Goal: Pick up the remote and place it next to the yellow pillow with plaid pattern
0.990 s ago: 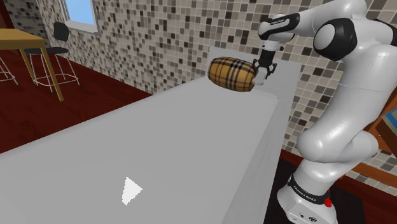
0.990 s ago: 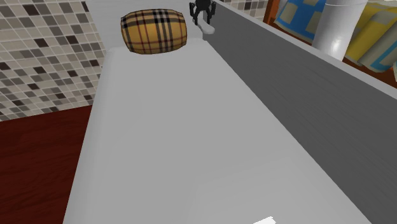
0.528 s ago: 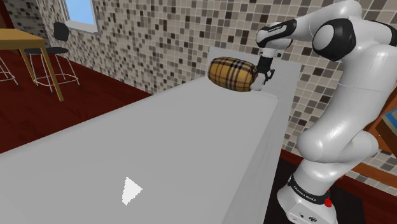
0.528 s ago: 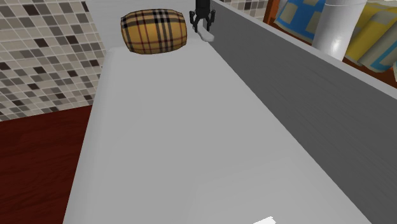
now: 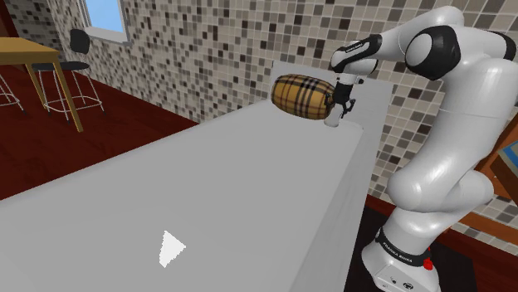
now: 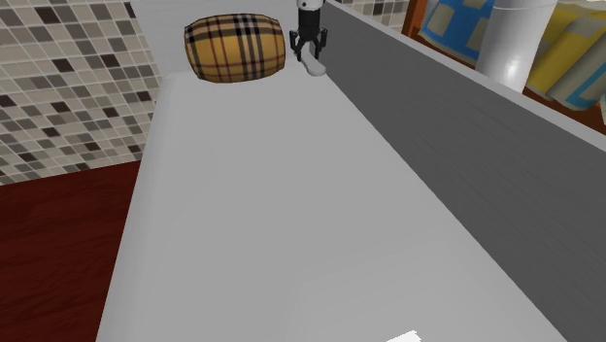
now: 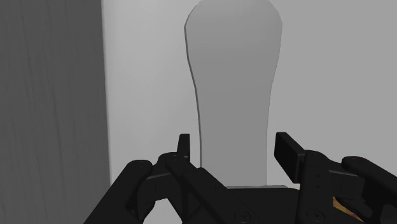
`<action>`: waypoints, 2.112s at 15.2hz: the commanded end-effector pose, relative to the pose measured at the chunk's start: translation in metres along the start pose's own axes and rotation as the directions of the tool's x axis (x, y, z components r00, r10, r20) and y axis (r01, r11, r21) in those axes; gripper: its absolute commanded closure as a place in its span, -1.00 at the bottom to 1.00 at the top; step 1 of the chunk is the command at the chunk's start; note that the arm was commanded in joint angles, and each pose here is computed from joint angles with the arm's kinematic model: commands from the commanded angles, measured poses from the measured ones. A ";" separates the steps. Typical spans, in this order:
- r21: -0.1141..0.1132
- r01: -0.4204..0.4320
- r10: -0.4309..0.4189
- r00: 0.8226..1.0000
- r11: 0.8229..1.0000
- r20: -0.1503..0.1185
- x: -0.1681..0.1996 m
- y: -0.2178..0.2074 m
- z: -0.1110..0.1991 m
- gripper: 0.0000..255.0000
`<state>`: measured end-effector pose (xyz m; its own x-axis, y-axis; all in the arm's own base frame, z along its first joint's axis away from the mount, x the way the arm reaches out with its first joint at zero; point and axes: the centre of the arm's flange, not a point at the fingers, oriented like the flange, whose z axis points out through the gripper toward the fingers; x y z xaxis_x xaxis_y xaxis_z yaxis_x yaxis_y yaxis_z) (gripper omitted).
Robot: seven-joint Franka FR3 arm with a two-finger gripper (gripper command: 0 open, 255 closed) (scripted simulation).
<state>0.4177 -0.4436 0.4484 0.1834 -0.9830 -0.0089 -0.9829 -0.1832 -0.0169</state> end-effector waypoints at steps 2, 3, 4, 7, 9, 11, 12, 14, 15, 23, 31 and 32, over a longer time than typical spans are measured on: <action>0.001 0.000 0.000 1.000 1.000 -0.001 -0.001 0.001 0.014 1.00; 0.001 0.000 0.000 1.000 1.000 -0.001 -0.001 0.001 0.020 1.00; 0.001 0.000 0.000 1.000 1.000 -0.001 -0.001 0.001 0.025 1.00; 0.001 0.000 0.000 1.000 1.000 -0.001 -0.001 0.001 0.041 1.00; 0.001 0.000 0.000 1.000 1.000 -0.001 -0.001 0.001 0.051 1.00; 0.001 0.000 0.000 1.000 1.000 -0.001 -0.001 0.002 0.062 1.00; 0.001 0.000 0.000 1.000 1.000 -0.001 -0.001 0.002 0.067 1.00; 0.001 0.000 0.000 1.000 1.000 -0.001 0.000 0.002 0.078 1.00; 0.001 0.000 0.000 1.000 1.000 -0.001 0.000 0.002 0.083 1.00; 0.001 0.000 0.000 1.000 1.000 -0.001 0.000 0.002 0.102 1.00; 0.001 0.000 0.000 1.000 1.000 -0.001 0.000 0.002 0.102 -1.00; 0.001 0.000 0.000 1.000 1.000 -0.001 0.000 0.002 0.102 -1.00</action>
<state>0.4171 -0.4425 0.3465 0.1833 -0.9830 -0.0082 -0.9829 -0.1832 -0.0174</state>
